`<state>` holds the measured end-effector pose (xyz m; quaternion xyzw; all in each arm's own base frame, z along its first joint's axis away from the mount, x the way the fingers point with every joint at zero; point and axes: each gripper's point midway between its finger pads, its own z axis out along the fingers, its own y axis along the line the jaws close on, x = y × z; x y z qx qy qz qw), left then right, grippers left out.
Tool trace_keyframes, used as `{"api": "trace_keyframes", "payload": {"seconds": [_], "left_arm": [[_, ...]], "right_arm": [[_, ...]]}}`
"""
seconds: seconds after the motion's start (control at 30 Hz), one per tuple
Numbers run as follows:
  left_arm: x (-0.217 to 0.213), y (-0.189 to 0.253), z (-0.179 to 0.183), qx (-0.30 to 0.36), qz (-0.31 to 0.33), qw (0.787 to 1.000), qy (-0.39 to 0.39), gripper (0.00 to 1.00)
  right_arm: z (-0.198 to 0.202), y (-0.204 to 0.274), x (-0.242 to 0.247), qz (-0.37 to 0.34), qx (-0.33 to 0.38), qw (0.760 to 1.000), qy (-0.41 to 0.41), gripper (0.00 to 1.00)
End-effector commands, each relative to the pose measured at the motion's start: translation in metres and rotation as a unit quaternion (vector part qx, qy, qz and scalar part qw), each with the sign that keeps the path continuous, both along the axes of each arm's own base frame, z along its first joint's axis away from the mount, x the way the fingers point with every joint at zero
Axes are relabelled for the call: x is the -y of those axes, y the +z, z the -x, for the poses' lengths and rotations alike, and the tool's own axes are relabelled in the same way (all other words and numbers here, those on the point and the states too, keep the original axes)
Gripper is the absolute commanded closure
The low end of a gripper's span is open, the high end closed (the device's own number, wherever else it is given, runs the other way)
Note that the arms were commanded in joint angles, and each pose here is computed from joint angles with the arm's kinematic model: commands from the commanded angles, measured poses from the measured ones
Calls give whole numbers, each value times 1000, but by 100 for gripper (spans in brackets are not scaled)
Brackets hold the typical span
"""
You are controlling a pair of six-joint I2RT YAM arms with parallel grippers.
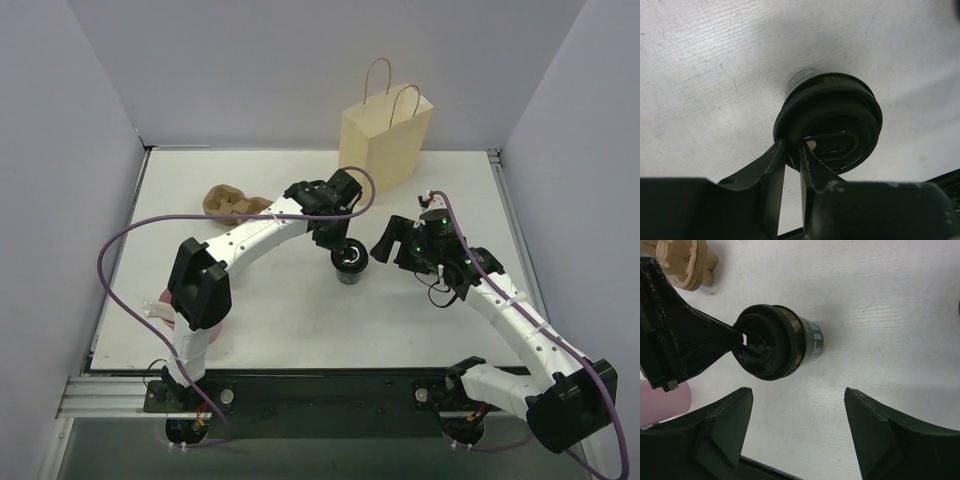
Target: Pack the takeout coffee
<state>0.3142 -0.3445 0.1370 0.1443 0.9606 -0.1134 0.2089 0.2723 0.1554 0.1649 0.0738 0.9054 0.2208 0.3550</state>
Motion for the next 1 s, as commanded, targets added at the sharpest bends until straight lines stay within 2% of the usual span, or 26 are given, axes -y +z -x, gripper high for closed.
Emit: {"api": "trace_keyframes", "payload": {"seconds": [0.0, 0.43, 0.57, 0.6, 0.7, 0.83, 0.97], "left_arm": [[10, 13, -8, 18, 15, 1000, 5, 71], [0, 29, -16, 37, 25, 999, 17, 63], [-10, 36, -19, 51, 34, 998, 13, 55], [-11, 45, -19, 61, 45, 997, 9, 51], [-11, 50, -19, 75, 66, 995, 5, 48], [-14, 45, -19, 67, 87, 994, 7, 48], [-7, 38, -12, 49, 135, 990, -11, 48]], "right_arm": [[-10, 16, -8, -24, 23, 999, 5, 25], [-20, 7, -14, -24, 7, 999, 28, 27], [-28, 3, -20, -30, -9, 998, 47, 28], [-30, 3, -23, -33, -11, 998, 52, 28], [-34, -5, -27, -29, -23, 997, 69, 28], [-43, -13, -32, -22, -39, 996, 83, 28], [-46, -24, -32, -7, -52, 994, 96, 29]]}}
